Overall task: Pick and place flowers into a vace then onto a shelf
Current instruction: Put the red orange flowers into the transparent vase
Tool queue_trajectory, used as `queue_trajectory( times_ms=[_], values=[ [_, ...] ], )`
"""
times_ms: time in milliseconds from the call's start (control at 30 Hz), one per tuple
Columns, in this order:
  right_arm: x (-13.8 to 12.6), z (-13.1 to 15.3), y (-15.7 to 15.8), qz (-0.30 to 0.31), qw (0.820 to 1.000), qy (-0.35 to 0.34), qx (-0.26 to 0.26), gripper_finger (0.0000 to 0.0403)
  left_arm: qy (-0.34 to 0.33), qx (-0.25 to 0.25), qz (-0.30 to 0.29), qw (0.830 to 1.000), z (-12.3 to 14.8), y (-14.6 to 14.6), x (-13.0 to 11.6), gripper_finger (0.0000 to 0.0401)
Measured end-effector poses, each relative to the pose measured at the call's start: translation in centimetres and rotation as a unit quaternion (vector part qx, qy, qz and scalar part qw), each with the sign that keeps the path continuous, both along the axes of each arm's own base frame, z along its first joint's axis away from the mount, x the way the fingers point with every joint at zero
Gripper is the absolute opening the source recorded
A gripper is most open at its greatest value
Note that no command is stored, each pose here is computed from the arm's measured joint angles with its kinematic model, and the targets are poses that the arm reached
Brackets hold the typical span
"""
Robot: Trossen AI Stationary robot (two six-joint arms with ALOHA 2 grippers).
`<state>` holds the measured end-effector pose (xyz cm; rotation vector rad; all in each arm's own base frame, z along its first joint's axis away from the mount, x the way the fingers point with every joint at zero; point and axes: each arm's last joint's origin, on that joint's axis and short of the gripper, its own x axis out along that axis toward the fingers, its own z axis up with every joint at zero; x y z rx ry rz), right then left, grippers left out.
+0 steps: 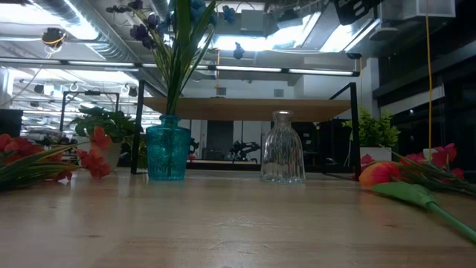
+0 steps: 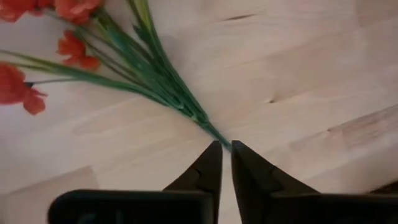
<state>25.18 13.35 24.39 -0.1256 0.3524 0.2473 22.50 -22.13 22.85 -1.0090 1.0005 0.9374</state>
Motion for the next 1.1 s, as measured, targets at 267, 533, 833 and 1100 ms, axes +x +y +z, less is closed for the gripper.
queue_trajectory(
  times_ms=[267, 533, 833, 1100],
  values=[
    [-0.3, 0.0, 0.6, 0.014, 1.0, 0.001, -0.002, 0.0, 0.012, 0.007, 0.008, 1.0, -0.9, -0.3, 0.2, 0.0102],
    [-0.7, -0.2, 1.0, 0.023, 1.0, 0.009, -0.006, 0.0, 0.037, 0.026, 0.066, 0.997, -3.8, -0.8, 1.0, 0.0169],
    [-0.7, -0.2, 1.1, 0.025, 1.0, 0.009, -0.005, 0.0, 0.056, 0.044, 0.136, 0.988, -6.6, -1.2, 1.5, 0.0189],
    [-0.8, -0.3, 1.1, 0.025, 1.0, 0.013, -0.008, 0.0, 0.058, 0.076, 0.158, 0.983, -8.3, -0.4, 2.6, 0.0187]
  ],
)
